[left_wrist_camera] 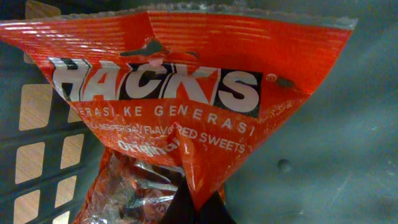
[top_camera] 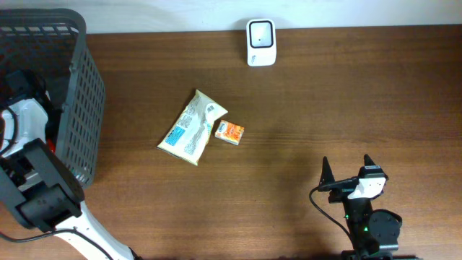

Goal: Scan the item barcode
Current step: 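Grasp the red HACKS candy bag in the basket with left gripper, then lift the red bag out and place it right of the box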

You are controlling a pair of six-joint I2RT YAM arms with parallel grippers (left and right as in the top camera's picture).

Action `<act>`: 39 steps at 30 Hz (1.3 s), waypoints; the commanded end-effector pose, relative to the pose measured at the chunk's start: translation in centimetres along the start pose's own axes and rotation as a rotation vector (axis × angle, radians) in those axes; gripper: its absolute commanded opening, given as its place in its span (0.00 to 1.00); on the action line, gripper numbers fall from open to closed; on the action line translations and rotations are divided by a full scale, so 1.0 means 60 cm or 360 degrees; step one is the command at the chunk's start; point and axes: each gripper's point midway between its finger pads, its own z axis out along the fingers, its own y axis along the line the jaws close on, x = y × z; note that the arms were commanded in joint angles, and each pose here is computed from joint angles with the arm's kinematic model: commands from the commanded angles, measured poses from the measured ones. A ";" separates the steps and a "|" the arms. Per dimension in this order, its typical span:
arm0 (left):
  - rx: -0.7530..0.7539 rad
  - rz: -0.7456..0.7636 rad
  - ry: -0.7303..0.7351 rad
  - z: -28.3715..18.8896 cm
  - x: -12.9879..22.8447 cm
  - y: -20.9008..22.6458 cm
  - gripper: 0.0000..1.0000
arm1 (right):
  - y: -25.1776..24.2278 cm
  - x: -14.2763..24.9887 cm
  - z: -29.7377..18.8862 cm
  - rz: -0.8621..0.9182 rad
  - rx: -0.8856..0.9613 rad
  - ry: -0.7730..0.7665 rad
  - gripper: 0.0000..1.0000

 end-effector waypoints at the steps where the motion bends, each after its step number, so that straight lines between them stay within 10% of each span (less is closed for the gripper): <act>1: 0.0070 -0.0049 -0.0062 -0.030 -0.013 -0.022 0.00 | -0.002 0.004 0.000 0.0007 0.0006 0.0004 0.98; 11: 0.0311 -0.0055 -0.0799 -0.348 -0.121 -0.051 0.00 | -0.002 0.004 0.000 0.0007 0.0006 0.0004 0.98; 24: 0.0588 -0.0119 -0.1517 -0.671 -0.074 -0.026 0.00 | -0.002 0.004 0.000 0.0007 0.0006 0.0004 0.98; 39: 0.1711 0.0853 -0.1067 -0.731 0.083 -0.453 0.00 | -0.002 0.004 0.000 0.0007 0.0006 0.0004 0.98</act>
